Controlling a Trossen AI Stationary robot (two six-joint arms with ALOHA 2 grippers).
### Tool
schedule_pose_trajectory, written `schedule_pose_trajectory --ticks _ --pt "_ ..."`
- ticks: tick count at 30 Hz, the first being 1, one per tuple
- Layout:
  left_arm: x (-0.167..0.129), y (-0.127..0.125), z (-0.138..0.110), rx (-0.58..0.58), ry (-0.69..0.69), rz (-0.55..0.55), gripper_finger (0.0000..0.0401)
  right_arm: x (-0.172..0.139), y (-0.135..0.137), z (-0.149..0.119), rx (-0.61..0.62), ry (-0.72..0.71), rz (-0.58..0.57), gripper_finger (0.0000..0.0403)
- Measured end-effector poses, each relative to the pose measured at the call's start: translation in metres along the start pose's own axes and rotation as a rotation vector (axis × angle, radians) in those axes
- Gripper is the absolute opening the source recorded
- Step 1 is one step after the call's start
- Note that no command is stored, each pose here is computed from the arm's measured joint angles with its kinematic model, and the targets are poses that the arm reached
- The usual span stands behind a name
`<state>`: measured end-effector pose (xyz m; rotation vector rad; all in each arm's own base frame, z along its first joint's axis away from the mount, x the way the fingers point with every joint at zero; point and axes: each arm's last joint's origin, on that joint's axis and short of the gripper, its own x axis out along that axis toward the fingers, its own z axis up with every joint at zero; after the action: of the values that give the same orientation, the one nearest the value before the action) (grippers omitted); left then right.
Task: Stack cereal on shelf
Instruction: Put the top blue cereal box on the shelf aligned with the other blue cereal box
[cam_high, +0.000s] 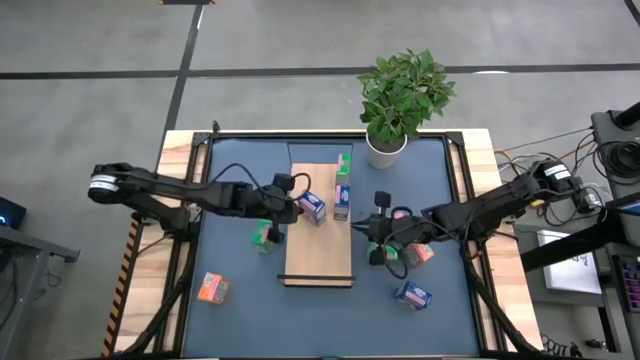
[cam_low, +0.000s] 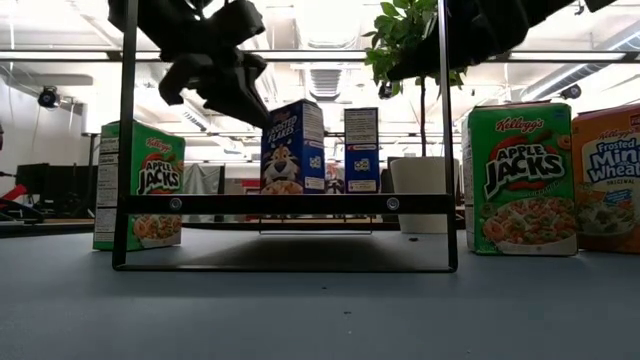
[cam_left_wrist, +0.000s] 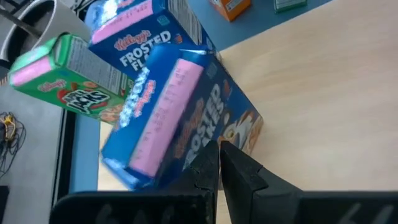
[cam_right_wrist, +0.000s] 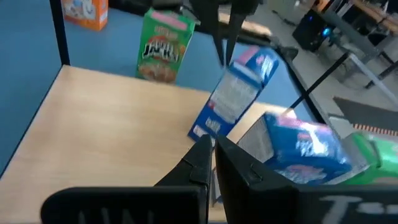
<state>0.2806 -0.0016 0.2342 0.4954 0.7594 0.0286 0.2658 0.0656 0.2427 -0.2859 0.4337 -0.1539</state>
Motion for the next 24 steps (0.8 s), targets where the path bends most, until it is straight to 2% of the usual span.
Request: schedule_pose_trajectory --ticks 6,13,24 --pt "0.016 -0.004 -0.002 -0.015 0.027 0.01 0.0 -0.007 -0.004 0.005 0.0 -0.036 0.004 0.0012" --pt "0.028 -0.002 -0.008 -0.002 0.116 0.125 0.0 -0.008 -0.004 0.005 0.004 -0.039 0.023 0.0012" --pt "0.034 0.0 -0.011 -0.038 0.127 0.121 0.0 -0.008 -0.004 0.005 0.004 -0.039 0.023 0.0012"
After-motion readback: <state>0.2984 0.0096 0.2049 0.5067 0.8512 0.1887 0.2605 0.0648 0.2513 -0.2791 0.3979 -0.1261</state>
